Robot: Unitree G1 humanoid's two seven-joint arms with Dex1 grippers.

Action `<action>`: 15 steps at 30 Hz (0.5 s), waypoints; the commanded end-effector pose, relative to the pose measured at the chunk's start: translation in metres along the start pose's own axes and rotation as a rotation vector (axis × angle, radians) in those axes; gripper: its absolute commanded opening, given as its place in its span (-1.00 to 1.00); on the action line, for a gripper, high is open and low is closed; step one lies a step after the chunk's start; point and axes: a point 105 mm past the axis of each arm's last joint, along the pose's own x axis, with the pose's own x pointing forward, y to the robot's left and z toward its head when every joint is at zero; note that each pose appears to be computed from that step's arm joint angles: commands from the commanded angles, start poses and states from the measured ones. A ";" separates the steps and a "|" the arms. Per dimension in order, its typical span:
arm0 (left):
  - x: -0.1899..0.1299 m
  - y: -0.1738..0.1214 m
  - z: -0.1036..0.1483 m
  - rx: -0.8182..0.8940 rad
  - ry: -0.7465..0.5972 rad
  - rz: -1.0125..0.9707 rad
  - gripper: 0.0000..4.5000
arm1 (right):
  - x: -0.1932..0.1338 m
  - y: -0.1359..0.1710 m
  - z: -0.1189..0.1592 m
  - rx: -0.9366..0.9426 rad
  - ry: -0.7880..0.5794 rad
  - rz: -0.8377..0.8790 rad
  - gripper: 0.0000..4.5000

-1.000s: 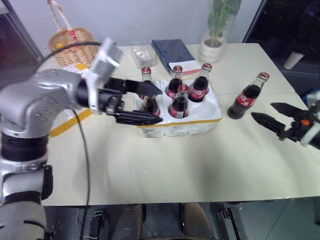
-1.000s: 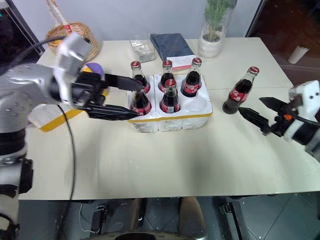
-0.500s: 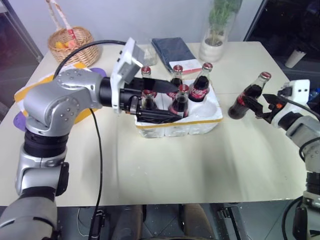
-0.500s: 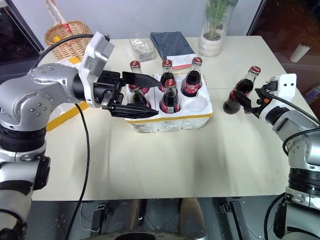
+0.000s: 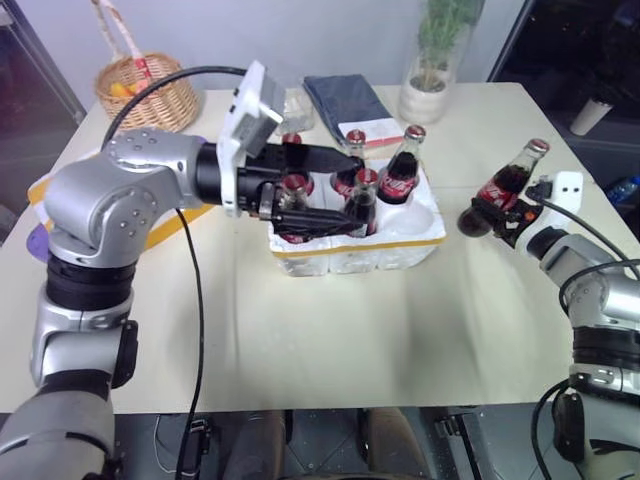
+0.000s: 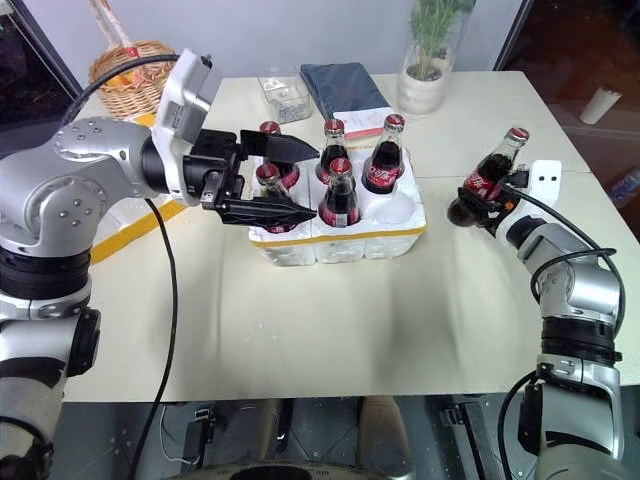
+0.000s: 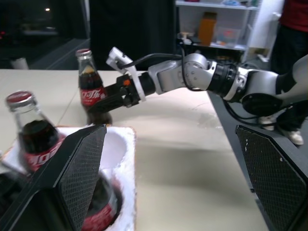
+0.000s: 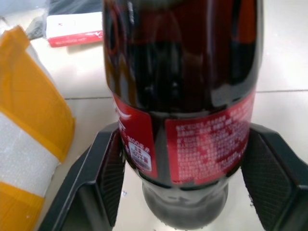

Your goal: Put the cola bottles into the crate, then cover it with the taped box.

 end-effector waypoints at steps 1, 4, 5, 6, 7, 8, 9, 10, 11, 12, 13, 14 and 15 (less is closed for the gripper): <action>-0.004 0.000 0.006 0.041 -0.006 0.007 1.00 | -0.004 0.010 0.027 -0.037 -0.100 0.055 0.23; -0.006 0.002 0.003 0.036 -0.001 0.020 1.00 | -0.011 0.019 0.044 -0.079 -0.177 0.092 0.23; -0.007 0.003 0.002 0.033 0.001 0.028 1.00 | -0.014 0.022 0.052 -0.091 -0.205 0.102 0.23; -0.009 0.004 0.000 0.028 0.005 0.037 1.00 | -0.018 0.028 0.063 -0.102 -0.242 0.122 0.23; -0.011 0.004 -0.001 0.022 0.009 0.045 1.00 | -0.023 0.035 0.074 -0.117 -0.279 0.145 0.23; -0.014 0.005 -0.003 0.018 0.015 0.054 1.00 | -0.029 0.046 0.086 -0.120 -0.318 0.186 0.23; -0.017 0.005 -0.004 0.014 0.021 0.061 1.00 | -0.035 0.056 0.096 -0.126 -0.351 0.226 0.23; -0.021 0.005 -0.005 0.012 0.027 0.066 1.00 | -0.041 0.069 0.105 -0.130 -0.378 0.278 0.23; -0.024 0.004 -0.007 0.011 0.032 0.072 1.00 | -0.047 0.081 0.110 -0.134 -0.393 0.324 0.23; -0.027 0.004 -0.008 0.009 0.039 0.081 1.00 | -0.053 0.095 0.116 -0.140 -0.408 0.380 0.23; -0.029 0.004 -0.009 0.009 0.044 0.090 1.00 | -0.057 0.106 0.118 -0.135 -0.414 0.431 0.23; -0.031 0.005 -0.010 0.011 0.048 0.099 1.00 | -0.061 0.117 0.118 -0.124 -0.403 0.479 0.23; -0.032 0.005 -0.010 0.014 0.050 0.106 1.00 | -0.062 0.125 0.117 -0.123 -0.385 0.511 0.23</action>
